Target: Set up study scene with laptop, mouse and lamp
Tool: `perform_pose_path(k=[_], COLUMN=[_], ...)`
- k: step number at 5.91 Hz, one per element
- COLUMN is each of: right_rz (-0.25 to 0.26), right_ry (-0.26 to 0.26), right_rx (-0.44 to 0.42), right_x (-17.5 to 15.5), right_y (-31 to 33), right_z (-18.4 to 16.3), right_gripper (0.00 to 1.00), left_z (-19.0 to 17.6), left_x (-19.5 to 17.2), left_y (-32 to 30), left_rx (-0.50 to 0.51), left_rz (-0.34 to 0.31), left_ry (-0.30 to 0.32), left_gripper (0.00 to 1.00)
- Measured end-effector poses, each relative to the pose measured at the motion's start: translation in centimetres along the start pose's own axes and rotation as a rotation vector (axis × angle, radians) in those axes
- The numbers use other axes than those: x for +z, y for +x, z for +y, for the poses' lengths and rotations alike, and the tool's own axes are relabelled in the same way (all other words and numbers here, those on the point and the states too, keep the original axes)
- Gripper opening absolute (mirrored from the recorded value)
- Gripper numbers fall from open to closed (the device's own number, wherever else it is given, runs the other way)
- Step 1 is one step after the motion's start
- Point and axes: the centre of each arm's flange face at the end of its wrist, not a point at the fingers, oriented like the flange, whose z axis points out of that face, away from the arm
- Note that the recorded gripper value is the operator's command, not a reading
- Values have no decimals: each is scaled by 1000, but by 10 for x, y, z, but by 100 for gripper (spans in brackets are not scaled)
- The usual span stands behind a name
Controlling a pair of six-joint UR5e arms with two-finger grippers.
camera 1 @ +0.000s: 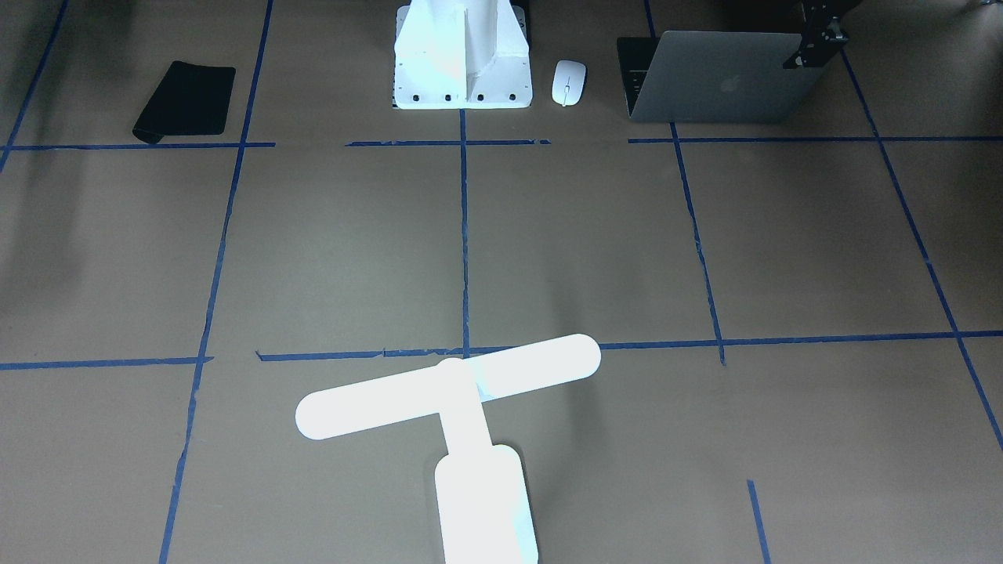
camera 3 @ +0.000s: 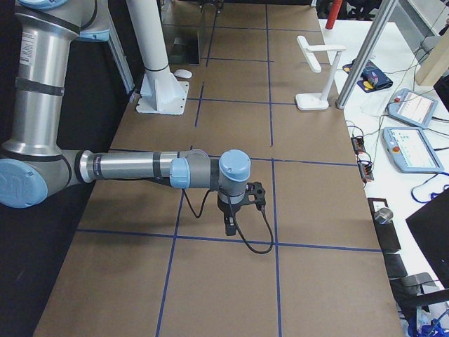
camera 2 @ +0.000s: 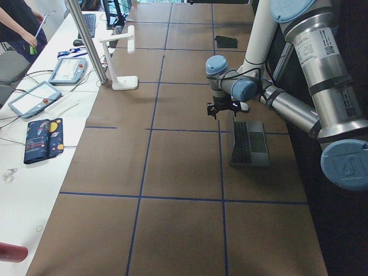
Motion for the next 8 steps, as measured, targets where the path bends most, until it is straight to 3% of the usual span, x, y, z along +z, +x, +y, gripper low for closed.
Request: perform_pose_path(k=[4,8], right_rz=[0,-1], right_ry=[-2,-7], right_rx=[1,4], right_x=[1,3], right_y=[1,3], right_z=[1,1], right_gripper=[100,100], left_z=[-13,-22], left_x=[33,57], left_y=[11,0], left_rx=[-24,-24], left_rz=[86,75], left_ry=[-39,-75], left_gripper=[94,92])
